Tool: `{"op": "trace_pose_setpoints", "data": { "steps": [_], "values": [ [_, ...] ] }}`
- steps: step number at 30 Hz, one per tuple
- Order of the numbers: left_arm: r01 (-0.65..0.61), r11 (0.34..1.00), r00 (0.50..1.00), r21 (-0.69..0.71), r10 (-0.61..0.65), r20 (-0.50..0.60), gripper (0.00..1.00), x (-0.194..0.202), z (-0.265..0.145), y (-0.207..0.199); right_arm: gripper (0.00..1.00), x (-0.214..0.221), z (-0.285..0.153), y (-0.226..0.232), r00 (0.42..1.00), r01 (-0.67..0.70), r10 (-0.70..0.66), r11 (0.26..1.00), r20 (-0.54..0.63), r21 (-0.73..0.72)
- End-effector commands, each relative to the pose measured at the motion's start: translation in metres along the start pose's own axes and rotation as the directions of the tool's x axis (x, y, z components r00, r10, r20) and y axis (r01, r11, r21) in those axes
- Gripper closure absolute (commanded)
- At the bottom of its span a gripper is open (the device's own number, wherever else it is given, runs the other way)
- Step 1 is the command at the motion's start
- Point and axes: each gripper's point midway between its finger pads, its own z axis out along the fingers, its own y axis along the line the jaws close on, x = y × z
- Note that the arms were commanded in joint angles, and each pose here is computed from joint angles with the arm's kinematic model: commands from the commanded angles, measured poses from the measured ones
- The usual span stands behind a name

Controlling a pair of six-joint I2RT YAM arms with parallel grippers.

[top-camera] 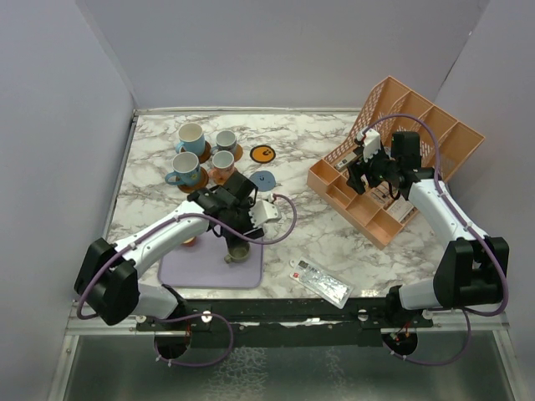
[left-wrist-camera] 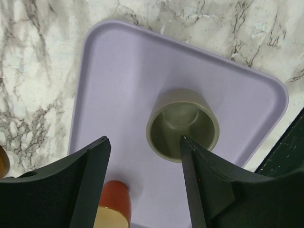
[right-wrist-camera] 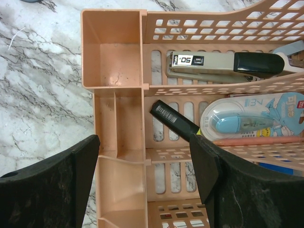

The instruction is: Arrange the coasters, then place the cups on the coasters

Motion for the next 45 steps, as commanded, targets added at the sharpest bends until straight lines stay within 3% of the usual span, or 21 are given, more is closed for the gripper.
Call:
{"op": "trace_pose_setpoints", "data": {
  "steps": [1, 14, 27, 39, 45],
  "values": [
    [0.023, 1.0, 0.997, 0.014, -0.022, -0.069, 0.38, 0.019, 0.012, -0.004, 0.22, 0.004, -0.001, -0.006, 1.0, 0.009, -0.009, 1.0, -0.017, 0.021],
    [0.045, 0.998, 0.989, 0.05, -0.038, -0.141, 0.58, 0.028, 0.034, -0.001, 0.22, 0.001, -0.004, -0.007, 1.0, 0.015, -0.015, 0.999, -0.011, 0.03],
    [0.045, 0.997, 0.992, 0.061, -0.037, -0.121, 1.0, 0.017, 0.03, 0.002, 0.22, 0.001, -0.005, -0.007, 1.0, 0.019, -0.018, 0.999, -0.009, 0.031],
    [-0.038, 0.997, 0.998, -0.07, 0.035, -0.042, 1.0, -0.051, -0.014, 0.069, 0.22, 0.002, -0.003, -0.006, 1.0, 0.015, -0.015, 0.999, -0.012, 0.028],
    [0.003, 0.993, 1.0, -0.122, -0.001, 0.013, 1.0, -0.081, -0.024, 0.124, 0.22, 0.0, -0.005, -0.006, 1.0, 0.015, -0.015, 1.0, -0.003, 0.025]
  ]
}}
